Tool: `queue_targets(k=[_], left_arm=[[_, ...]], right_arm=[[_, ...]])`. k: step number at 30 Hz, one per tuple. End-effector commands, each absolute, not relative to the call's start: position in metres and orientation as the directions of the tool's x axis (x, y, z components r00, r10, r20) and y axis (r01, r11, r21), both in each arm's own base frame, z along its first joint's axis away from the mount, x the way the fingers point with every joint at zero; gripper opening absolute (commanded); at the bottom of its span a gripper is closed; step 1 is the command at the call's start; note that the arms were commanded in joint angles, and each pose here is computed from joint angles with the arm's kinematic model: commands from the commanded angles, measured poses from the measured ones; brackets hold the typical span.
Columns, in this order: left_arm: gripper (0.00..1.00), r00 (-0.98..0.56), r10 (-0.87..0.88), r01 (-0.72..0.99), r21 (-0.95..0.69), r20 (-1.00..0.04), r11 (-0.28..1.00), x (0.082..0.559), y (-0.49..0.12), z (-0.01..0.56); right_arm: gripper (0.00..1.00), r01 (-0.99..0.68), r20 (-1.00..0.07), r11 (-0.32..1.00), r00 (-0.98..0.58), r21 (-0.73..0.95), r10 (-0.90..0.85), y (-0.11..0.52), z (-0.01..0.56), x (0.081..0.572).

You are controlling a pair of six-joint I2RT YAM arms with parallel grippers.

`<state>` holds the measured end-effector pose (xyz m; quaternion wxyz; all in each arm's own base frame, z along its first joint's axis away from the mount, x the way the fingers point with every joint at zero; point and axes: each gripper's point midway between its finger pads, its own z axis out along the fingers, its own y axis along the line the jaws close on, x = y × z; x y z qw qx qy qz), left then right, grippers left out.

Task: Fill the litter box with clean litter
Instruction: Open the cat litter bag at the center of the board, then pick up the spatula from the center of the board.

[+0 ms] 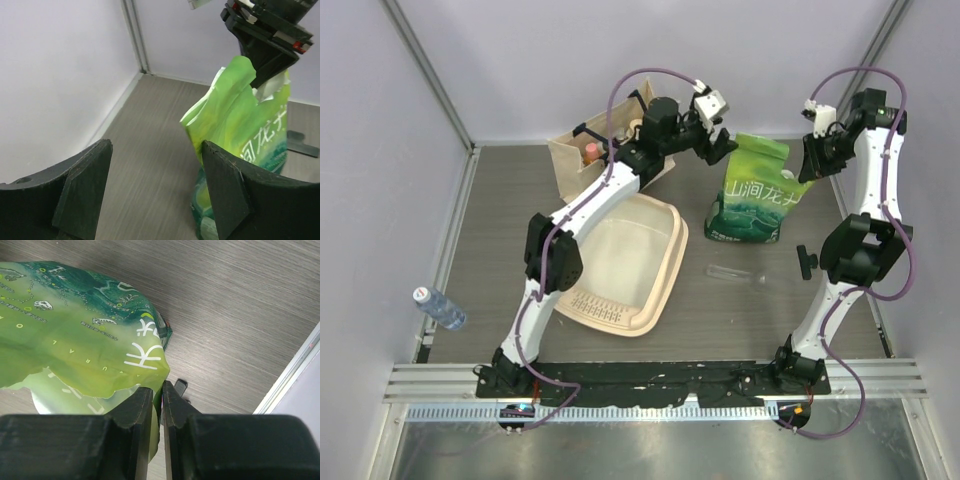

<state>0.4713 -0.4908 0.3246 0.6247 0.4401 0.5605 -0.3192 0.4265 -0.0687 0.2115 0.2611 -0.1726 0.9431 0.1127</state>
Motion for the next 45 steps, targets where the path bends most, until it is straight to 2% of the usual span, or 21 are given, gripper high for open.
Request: queue_targets(k=[1, 6, 9, 12, 13, 14, 15, 18, 24, 28, 33, 37, 38, 39, 40, 42, 43, 45], left_arm=[[0.75, 0.07, -0.007, 0.978, 0.067, -0.998, 0.198, 0.423, -0.502, 0.35], [0.67, 0.01, 0.021, 0.989, 0.013, -1.0, 0.149, 0.406, -0.513, 0.327], [0.56, 0.001, 0.031, 0.988, 0.006, -1.0, 0.154, 0.407, -0.524, 0.315], [0.36, -0.002, 0.033, 0.989, 0.003, -0.999, 0.149, 0.404, -0.531, 0.31], [0.17, -0.003, 0.036, 0.989, 0.003, -0.999, 0.145, 0.403, -0.531, 0.31], [0.03, -0.006, 0.041, 0.991, -0.001, -0.999, 0.136, 0.4, -0.531, 0.309], [0.0, -0.017, 0.052, 0.991, -0.01, -0.999, 0.134, 0.398, -0.528, 0.311], [0.0, -0.018, 0.042, 0.99, -0.012, -0.999, 0.143, 0.397, -0.519, 0.321], [0.0, 0.089, -0.113, 0.964, 0.057, -0.99, 0.258, 0.42, -0.475, 0.414], [0.0, 0.105, -0.145, 0.971, 0.07, -0.984, 0.228, 0.408, -0.461, 0.442], [0.0, 0.008, -0.151, 0.988, -0.015, -0.988, 0.151, 0.378, -0.455, 0.441], [0.0, 0.041, -0.111, 0.992, 0.027, -0.993, 0.121, 0.361, -0.456, 0.436], [0.0, 0.026, -0.093, 0.993, 0.015, -0.995, 0.116, 0.359, -0.459, 0.428], [0.0, 0.008, -0.085, 0.993, -0.002, -0.996, 0.116, 0.36, -0.462, 0.42], [0.0, -0.026, -0.086, 0.992, -0.037, -0.996, 0.121, 0.361, -0.464, 0.415], [0.0, -0.058, -0.087, 0.987, -0.07, -0.995, 0.147, 0.366, -0.471, 0.401], [0.0, -0.069, -0.087, 0.984, -0.082, -0.994, 0.157, 0.368, -0.473, 0.396], [0.0, -0.094, -0.082, 0.98, -0.107, -0.992, 0.166, 0.368, -0.477, 0.386]], right_arm=[[0.18, -0.412, -0.545, 0.899, -0.792, 0.148, -0.273, -0.051, 0.244, 0.402], [0.17, -0.418, -0.549, 0.897, -0.787, 0.143, -0.279, -0.047, 0.243, 0.407], [0.14, -0.428, -0.539, 0.894, -0.789, 0.134, -0.296, -0.043, 0.24, 0.406], [0.08, -0.429, -0.529, 0.892, -0.794, 0.14, -0.299, -0.042, 0.238, 0.404], [0.06, -0.431, -0.528, 0.892, -0.794, 0.138, -0.302, -0.042, 0.239, 0.403], [0.01, -0.431, -0.526, 0.892, -0.794, 0.133, -0.305, -0.043, 0.239, 0.402], [0.01, -0.432, -0.526, 0.893, -0.793, 0.129, -0.308, -0.043, 0.24, 0.401], [0.01, -0.448, -0.559, 0.887, -0.766, 0.113, -0.316, -0.041, 0.251, 0.401], [0.01, -0.468, -0.69, 0.88, -0.663, 0.079, -0.29, -0.028, 0.298, 0.41], [0.01, -0.486, -0.744, 0.871, -0.608, 0.073, -0.277, -0.02, 0.322, 0.408], [0.01, -0.491, -0.738, 0.864, -0.622, 0.11, -0.26, -0.011, 0.322, 0.391], [0.01, -0.439, -0.676, 0.891, -0.693, 0.119, -0.251, -0.021, 0.294, 0.382], [0.07, -0.426, -0.683, 0.898, -0.689, 0.109, -0.244, -0.026, 0.294, 0.385], [0.17, -0.392, -0.697, 0.913, -0.687, 0.115, -0.207, -0.038, 0.298, 0.387], [0.46, -0.359, -0.724, 0.926, -0.669, 0.122, -0.164, -0.045, 0.309, 0.392], [0.61, -0.385, -0.805, 0.91, -0.583, 0.151, -0.113, -0.046, 0.341, 0.399], [0.71, -0.396, -0.854, 0.909, -0.511, 0.132, -0.099, -0.053, 0.37, 0.399], [0.78, -0.472, -0.913, 0.874, -0.397, 0.114, -0.095, -0.039, 0.409, 0.39]])
